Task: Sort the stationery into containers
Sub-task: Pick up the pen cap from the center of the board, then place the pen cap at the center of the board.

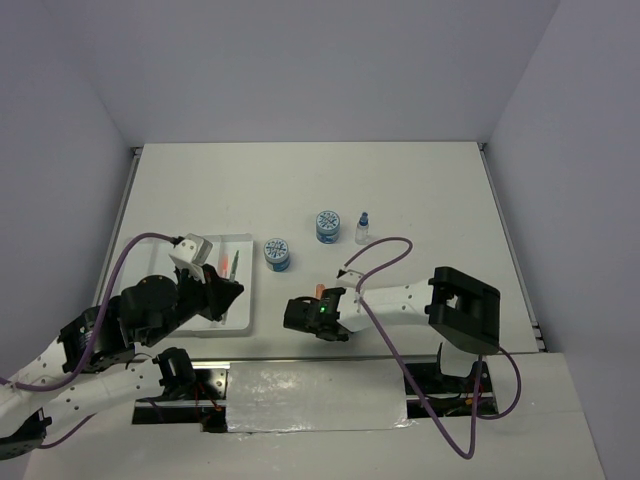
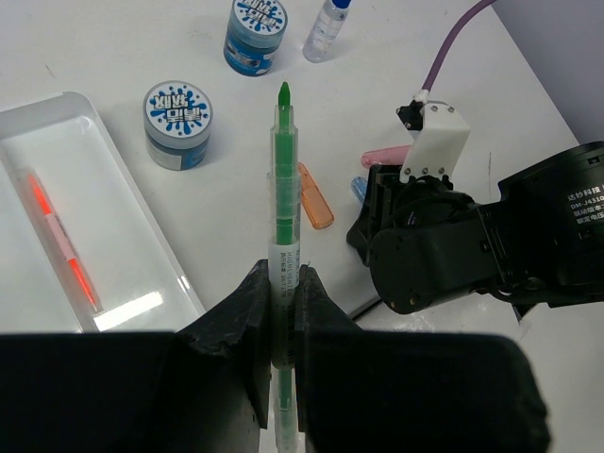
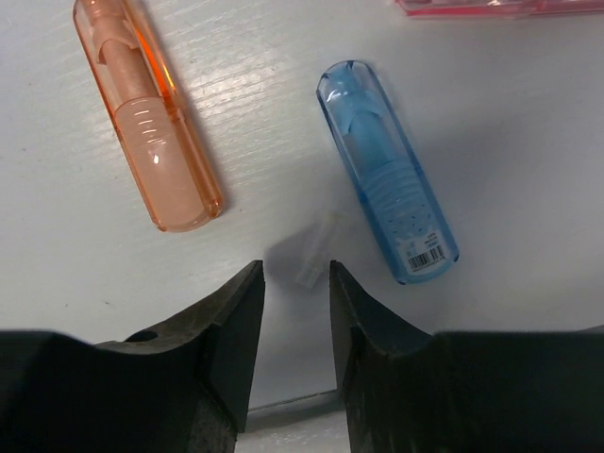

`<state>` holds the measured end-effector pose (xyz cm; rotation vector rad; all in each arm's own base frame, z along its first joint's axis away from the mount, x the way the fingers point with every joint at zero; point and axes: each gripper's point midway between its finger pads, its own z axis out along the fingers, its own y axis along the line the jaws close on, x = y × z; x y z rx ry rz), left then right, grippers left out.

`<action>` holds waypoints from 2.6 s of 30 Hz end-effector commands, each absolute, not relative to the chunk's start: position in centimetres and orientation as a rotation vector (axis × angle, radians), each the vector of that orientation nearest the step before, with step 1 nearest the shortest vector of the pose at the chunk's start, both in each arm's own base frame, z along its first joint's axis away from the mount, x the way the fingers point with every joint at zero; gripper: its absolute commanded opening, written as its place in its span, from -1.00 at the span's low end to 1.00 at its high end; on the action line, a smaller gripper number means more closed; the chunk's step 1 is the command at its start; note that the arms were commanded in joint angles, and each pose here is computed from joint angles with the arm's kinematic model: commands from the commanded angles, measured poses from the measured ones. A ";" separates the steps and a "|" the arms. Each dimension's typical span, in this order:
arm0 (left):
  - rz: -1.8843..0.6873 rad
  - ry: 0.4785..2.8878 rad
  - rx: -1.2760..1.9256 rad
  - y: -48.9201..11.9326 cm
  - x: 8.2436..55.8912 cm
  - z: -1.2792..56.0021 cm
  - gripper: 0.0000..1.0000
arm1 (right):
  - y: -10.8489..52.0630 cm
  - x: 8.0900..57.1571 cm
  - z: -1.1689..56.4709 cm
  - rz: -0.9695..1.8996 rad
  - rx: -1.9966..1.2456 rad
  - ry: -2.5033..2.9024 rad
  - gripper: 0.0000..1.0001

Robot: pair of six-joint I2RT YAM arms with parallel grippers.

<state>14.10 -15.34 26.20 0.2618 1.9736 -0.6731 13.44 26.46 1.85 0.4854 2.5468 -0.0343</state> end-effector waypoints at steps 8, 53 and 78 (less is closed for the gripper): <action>-0.708 1.931 0.277 -15.8 14.1 27.1 -1.00 | 26.6 13.6 1.4 -0.015 0.493 2.542 -0.21; -0.673 1.816 -0.015 -10.0 14.5 29.4 -1.00 | 36.1 14.6 12.0 0.514 -1.384 1.881 -0.88; -0.695 1.757 -0.062 -8.4 14.1 30.3 -1.00 | 33.6 18.5 -0.2 0.377 -2.321 1.781 -0.67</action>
